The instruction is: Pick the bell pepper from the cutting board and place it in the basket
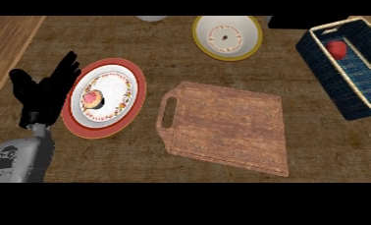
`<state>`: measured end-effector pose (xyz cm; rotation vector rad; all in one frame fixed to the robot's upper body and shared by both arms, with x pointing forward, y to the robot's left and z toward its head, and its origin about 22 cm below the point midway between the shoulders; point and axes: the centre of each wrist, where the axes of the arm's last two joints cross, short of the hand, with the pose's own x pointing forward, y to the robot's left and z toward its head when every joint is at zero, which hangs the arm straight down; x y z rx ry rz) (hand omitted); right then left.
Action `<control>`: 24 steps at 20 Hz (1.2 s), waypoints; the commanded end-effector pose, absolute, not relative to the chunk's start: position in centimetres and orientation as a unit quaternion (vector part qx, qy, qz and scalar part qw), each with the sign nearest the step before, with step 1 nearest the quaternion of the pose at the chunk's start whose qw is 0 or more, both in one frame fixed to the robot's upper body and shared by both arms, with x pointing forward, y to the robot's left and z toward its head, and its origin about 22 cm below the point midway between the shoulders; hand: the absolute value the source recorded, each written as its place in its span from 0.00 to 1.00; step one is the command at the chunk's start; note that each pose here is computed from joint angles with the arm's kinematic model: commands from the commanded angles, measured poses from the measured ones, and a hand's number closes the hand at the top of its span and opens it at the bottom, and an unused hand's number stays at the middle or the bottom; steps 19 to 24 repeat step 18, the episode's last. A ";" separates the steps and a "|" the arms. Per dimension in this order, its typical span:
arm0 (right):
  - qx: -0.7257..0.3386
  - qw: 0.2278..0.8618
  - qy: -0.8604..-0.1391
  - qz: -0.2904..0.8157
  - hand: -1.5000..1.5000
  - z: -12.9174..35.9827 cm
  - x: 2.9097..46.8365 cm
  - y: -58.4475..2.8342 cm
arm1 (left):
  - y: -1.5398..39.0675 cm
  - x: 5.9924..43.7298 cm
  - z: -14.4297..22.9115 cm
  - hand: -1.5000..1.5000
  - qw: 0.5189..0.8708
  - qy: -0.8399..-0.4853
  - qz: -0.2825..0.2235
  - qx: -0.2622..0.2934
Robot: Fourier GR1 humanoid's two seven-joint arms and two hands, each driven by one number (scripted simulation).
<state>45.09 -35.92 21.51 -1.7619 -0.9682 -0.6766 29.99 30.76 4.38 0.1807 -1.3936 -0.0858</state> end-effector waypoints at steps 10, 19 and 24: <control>-0.636 0.447 -0.450 -0.439 0.00 20.4 41.4 -35.4 | 32.8 28.9 3.9 0.50 0.777 -0.620 -0.005 0.105; -0.619 0.514 -0.455 -0.381 0.00 17.3 36.5 -33.8 | 34.8 26.5 1.9 0.50 0.782 -0.609 0.011 0.130; -0.619 0.514 -0.455 -0.381 0.00 17.3 36.5 -33.8 | 34.8 26.5 1.9 0.50 0.782 -0.609 0.011 0.130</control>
